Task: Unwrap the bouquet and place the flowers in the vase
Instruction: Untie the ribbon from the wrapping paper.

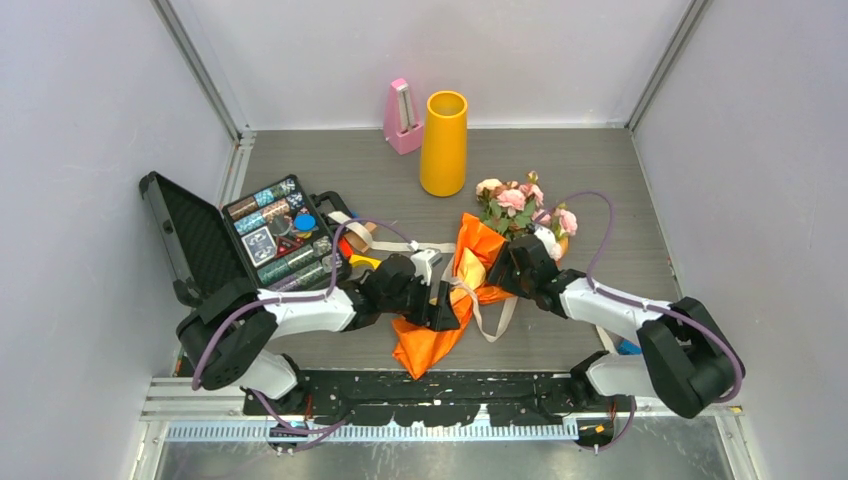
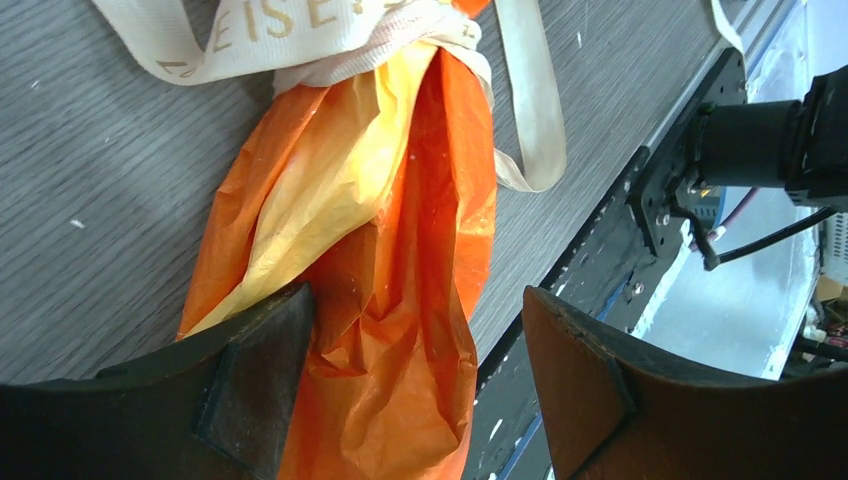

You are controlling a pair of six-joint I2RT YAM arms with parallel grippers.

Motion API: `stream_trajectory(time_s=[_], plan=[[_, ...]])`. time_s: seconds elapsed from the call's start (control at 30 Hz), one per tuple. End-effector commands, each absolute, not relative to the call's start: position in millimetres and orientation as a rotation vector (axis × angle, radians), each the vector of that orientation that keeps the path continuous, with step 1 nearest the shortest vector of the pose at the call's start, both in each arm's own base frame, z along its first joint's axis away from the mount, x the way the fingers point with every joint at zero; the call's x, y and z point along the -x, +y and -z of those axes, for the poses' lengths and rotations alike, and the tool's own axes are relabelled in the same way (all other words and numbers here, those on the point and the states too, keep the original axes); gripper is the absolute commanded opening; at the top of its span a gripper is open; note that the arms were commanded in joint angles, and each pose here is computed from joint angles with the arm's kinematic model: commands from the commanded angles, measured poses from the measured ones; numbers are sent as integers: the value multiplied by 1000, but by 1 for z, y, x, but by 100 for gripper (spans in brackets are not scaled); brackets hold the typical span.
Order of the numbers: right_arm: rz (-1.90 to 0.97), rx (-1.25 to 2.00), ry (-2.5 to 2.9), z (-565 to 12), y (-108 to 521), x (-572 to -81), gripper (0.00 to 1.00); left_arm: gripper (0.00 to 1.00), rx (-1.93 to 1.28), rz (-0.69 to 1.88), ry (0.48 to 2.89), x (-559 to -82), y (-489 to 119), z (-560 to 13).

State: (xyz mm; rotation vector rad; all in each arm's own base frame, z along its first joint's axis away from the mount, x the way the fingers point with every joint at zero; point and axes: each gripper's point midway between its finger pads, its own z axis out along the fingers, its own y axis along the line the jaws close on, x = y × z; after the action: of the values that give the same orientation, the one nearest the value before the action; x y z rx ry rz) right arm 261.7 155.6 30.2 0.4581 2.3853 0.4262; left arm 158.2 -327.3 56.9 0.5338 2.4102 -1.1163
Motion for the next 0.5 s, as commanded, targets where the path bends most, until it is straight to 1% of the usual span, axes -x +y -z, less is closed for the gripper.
stream_trajectory(time_s=[0.0,0.07,0.1,0.2,0.33,0.37,0.4,0.43,0.47], plan=[[-464,-249,2291,-61,168,-303,63,78,-502,1192,2357,-164,-348,-77],[-446,-171,2286,-70,170,-309,63,79,-503,1197,2336,-166,-351,-87],[-429,-156,2311,-70,167,-304,64,79,-507,1194,2321,-169,-352,-94],[-425,-95,2303,-89,166,-301,67,80,-518,1120,2304,-175,-344,-108],[-471,-31,2334,-103,164,-275,70,82,-552,960,2290,-185,-327,-119],[-522,-13,2317,-113,168,-269,71,82,-570,927,2281,-188,-324,-121],[-541,-10,2334,-112,168,-262,71,82,-592,903,2268,-191,-323,-122],[-583,-3,2314,-120,171,-257,71,81,-620,880,2250,-194,-323,-123],[-605,-18,2305,-123,170,-251,71,78,-652,862,2238,-196,-324,-122]])
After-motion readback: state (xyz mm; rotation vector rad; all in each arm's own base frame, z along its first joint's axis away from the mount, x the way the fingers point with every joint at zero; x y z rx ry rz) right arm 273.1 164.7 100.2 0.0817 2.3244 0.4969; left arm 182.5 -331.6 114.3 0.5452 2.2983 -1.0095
